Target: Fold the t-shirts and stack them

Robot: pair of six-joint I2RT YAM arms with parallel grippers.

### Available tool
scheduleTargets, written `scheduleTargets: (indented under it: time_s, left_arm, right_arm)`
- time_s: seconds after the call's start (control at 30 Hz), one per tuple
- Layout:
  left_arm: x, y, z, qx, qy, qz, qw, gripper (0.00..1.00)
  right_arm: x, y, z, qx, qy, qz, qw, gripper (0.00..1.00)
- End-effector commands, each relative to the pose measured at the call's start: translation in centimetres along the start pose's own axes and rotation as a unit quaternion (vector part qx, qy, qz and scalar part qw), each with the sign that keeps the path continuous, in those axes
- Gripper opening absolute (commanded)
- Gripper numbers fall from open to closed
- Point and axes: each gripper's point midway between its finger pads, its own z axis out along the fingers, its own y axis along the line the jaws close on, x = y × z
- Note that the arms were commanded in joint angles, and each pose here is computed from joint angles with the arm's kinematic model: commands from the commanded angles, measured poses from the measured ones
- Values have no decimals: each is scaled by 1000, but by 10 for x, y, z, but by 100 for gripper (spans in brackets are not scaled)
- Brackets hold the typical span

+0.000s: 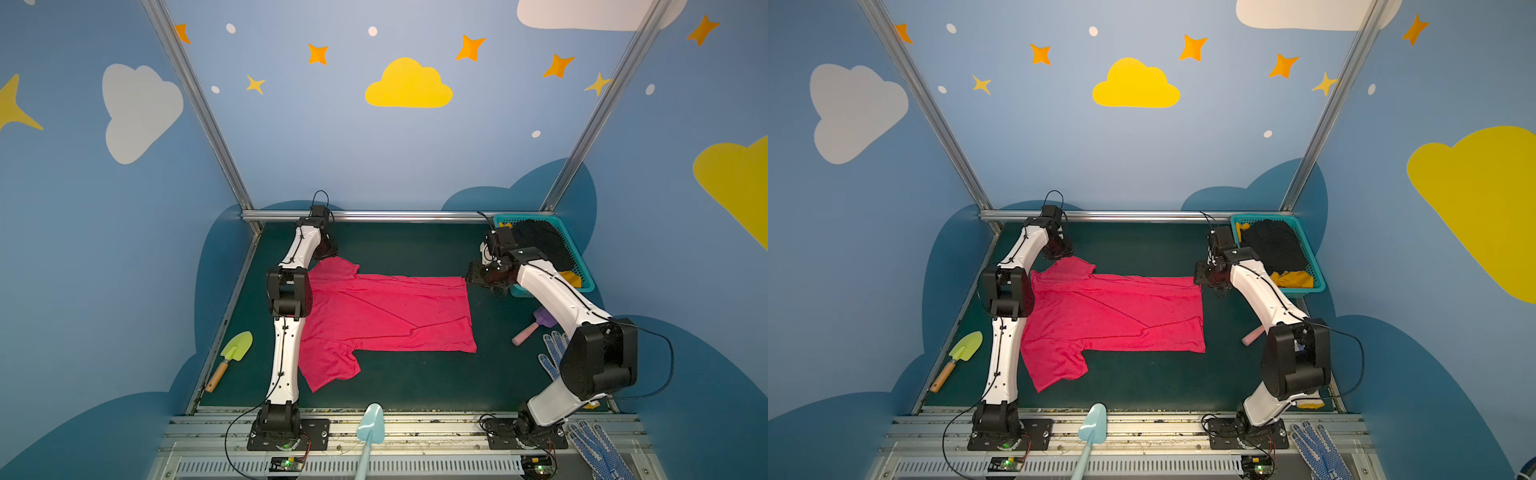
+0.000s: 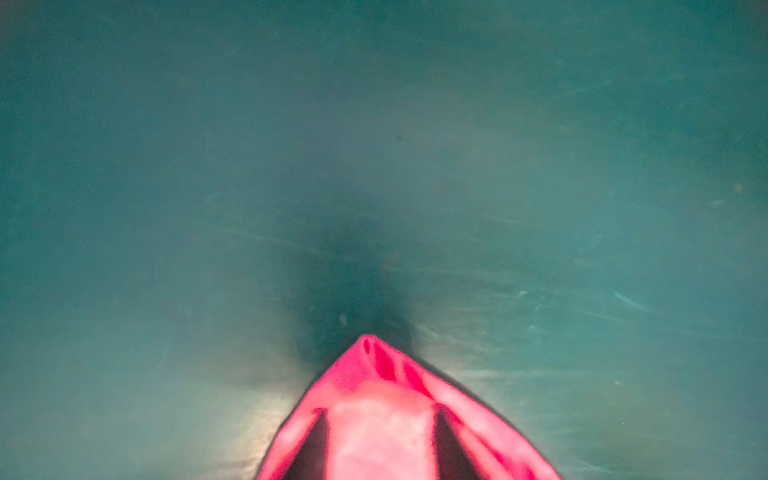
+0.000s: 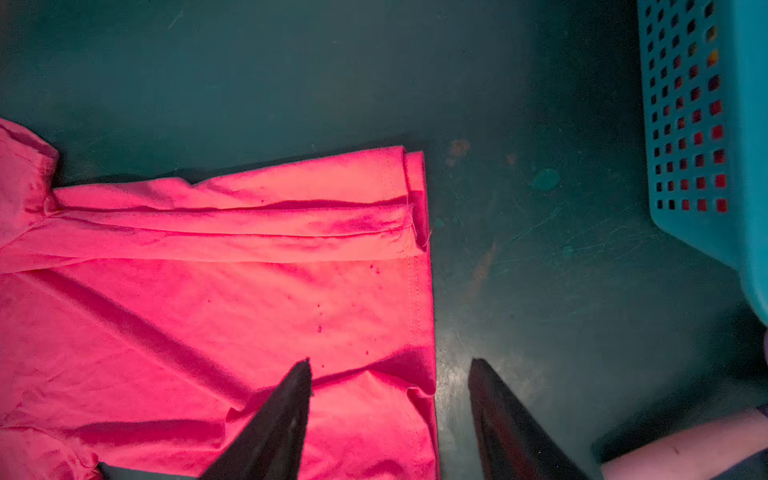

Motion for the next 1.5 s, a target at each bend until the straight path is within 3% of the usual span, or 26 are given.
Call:
scheduleTargets:
  time_s: [0.0, 0.17, 0.33, 0.7, 0.9, 1.27, 1.47]
  left_arm:
    - [-32, -4, -43, -8, -69, 16, 997, 69]
    - [-28, 0, -25, -23, -52, 20, 998, 76]
    - [-10, -2, -1, -16, -8, 19, 1000, 76]
    - [5, -3, 15, -16, 17, 13, 1000, 70]
    - [14, -1, 21, -19, 35, 4, 999, 55]
    - [9, 0, 10, -26, 25, 11, 999, 5]
    - [-6, -10, -32, -1, -11, 11, 1000, 5]
  right_arm:
    - [5, 2, -7, -6, -3, 4, 1000, 63]
    - [6, 2, -7, -5, -3, 4, 1000, 63]
    - [4, 2, -10, -6, -6, 5, 1000, 63]
    - [4, 3, -16, -6, -12, 6, 1000, 63]
    - [5, 4, -16, -8, -11, 5, 1000, 63]
    - [6, 3, -23, -9, -17, 6, 1000, 63]
    - [7, 7, -25, -14, -19, 5, 1000, 63]
